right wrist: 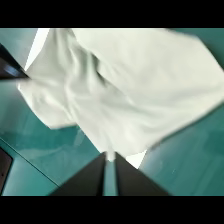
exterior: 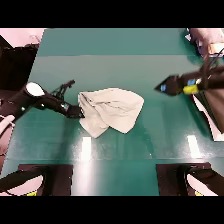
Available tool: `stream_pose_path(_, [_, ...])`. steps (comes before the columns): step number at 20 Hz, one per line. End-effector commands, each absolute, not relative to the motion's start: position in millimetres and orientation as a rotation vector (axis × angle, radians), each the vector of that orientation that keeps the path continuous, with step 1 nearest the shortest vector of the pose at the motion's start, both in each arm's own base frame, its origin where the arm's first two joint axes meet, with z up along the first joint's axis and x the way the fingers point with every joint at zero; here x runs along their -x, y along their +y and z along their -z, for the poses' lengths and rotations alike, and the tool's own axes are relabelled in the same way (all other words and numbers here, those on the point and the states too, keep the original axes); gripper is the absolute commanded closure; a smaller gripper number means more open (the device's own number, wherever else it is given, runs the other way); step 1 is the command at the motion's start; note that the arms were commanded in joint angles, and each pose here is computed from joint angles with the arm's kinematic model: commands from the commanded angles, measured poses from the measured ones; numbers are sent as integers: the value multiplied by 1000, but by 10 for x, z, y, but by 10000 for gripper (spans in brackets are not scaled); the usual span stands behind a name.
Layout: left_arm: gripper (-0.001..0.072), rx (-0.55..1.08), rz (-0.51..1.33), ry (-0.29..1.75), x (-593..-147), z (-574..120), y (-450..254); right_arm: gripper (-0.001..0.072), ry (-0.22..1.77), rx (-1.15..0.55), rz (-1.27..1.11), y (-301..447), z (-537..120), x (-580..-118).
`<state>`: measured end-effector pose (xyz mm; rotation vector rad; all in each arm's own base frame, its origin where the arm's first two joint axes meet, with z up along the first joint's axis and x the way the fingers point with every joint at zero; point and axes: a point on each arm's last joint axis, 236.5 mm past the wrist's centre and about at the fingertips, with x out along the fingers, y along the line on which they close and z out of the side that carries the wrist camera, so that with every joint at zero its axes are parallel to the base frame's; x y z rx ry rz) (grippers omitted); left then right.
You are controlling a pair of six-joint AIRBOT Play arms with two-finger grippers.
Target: Fold the shirts.
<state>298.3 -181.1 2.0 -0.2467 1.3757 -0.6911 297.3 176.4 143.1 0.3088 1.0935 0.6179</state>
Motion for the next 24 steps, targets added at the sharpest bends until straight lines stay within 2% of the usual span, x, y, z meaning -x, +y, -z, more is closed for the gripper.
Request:
stream_pose_path(1, [683,114,699,1292,-3123,-505,-1694,294,1248,-435,-509,1719,-565,-2705])
stream_pose_path(2, [684,113,704,1270,-3150,-590,-1708,232,1294,-483,-498,1777,-321,-2620])
stream_pose_path(6, [683,122,713,1258,-3164,-637,-1736,234,1381,-678,-455,2178,349,-2526])
stream_pose_path(9, [683,123,716,1263,-3150,-635,-1738,237,1407,-647,-453,2483,661,-2513])
stream_pose_path(14, [683,122,717,1265,-3145,-634,-1737,247,1410,-592,-503,2981,781,-2677])
stream_pose_path(15, [683,120,720,1271,-3130,-631,-1737,297,1404,-586,-510,3031,778,-2726])
stream_pose_path(16, [683,117,727,1280,-3104,-629,-1736,405,1400,-576,-516,3061,774,-2774])
stream_pose_path(17, [684,115,732,1292,-3074,-624,-1734,572,1396,-577,-519,3080,760,-2807])
stream_pose_path(18, [684,102,728,1303,-3051,-609,-1707,692,1381,-563,-537,3095,725,-2835])
stream_pose_path(21, [684,-39,601,1264,-3187,-727,-1367,695,1269,-433,-595,2946,334,-3007])
stream_pose_path(24, [684,-220,441,1108,-3334,-1438,-919,694,1130,-328,-565,2378,-522,-3238])
